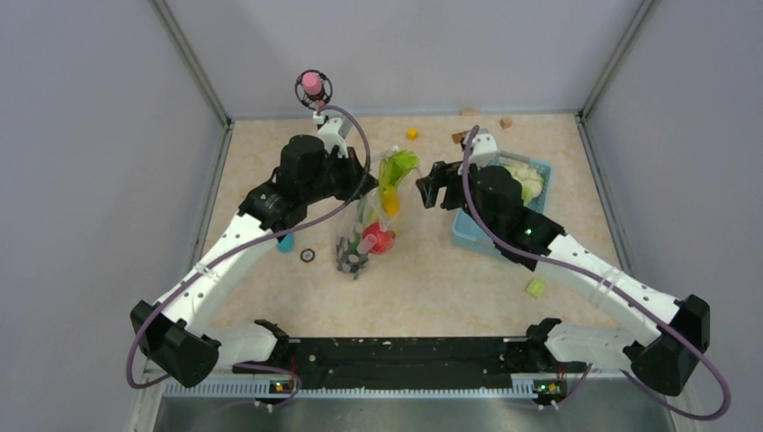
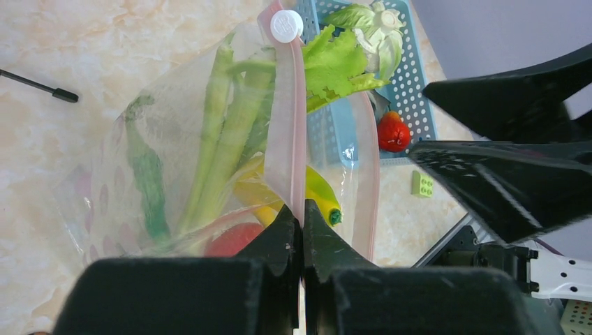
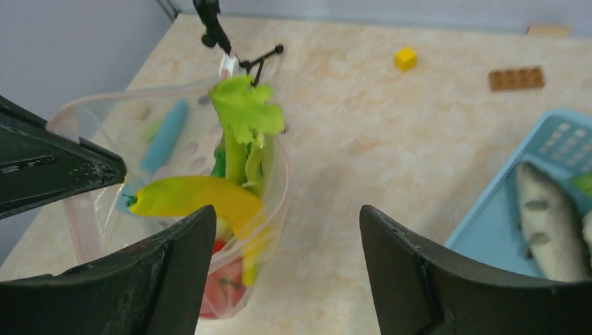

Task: Place the food in the zip-top bag and seal the zipper
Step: Adjust the zipper food storage bag at the center of the board.

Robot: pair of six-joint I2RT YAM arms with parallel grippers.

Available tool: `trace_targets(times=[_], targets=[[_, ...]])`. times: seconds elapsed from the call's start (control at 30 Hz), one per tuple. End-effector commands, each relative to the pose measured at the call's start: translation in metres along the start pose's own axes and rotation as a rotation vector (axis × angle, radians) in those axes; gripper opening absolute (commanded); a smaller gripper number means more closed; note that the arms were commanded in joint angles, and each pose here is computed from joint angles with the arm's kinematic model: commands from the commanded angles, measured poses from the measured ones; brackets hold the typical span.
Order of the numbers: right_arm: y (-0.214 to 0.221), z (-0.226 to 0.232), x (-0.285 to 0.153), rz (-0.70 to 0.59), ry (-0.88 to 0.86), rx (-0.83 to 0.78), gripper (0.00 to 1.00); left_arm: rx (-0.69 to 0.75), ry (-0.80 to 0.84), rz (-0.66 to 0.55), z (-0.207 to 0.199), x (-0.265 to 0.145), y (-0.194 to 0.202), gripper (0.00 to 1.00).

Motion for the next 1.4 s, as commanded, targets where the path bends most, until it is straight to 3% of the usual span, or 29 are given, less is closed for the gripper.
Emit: trace_targets(times=[0.0, 0.33, 0.53, 0.6, 0.67, 1.17, 1.27, 1.37], targets=[[0.004, 0.014, 0.009, 0.071, -0.012, 0.177, 0.7, 0.047, 0.024, -0.122, -0.011, -0.015, -0.027, 0.0], [0.029, 0.014, 0.039, 0.167, 0.02, 0.172, 0.58, 0.044, 0.019, -0.118, -0.01, -0.014, -0.027, 0.0], [0.026, 0.011, 0.048, 0.142, 0.057, 0.173, 0.5, 0.045, 0.013, -0.121, -0.009, -0.017, -0.025, 0.0], [0.024, 0.011, 0.05, 0.139, 0.063, 0.17, 0.37, 0.047, 0.011, -0.129, -0.009, -0.019, -0.027, 0.0], [0.02, 0.015, 0.048, 0.142, 0.036, 0.151, 0.0, 0.053, -0.016, -0.141, -0.006, -0.02, -0.029, 0.0], [-0.08, 0.052, 0.021, 0.018, -0.131, -0.081, 0.0, 0.06, -0.26, -0.243, 0.019, -0.029, -0.063, 0.0], [-0.076, 0.052, 0.021, 0.025, -0.143, -0.111, 0.0, 0.073, -0.303, -0.249, 0.027, -0.027, -0.063, 0.0], [-0.044, 0.046, 0.042, 0.174, -0.114, -0.178, 0.0, 0.061, -0.363, -0.209, 0.039, -0.01, -0.057, 0.0]])
Point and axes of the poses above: each gripper's point midway between its finger pads, its own x axis out along the fingers, its own z axis along the line the jaws close on, y = z × x, the point moved 4 cm from there along -x, back along the fingers, and after that the axes turned 7 degrees about x, right-handed, at the moved point
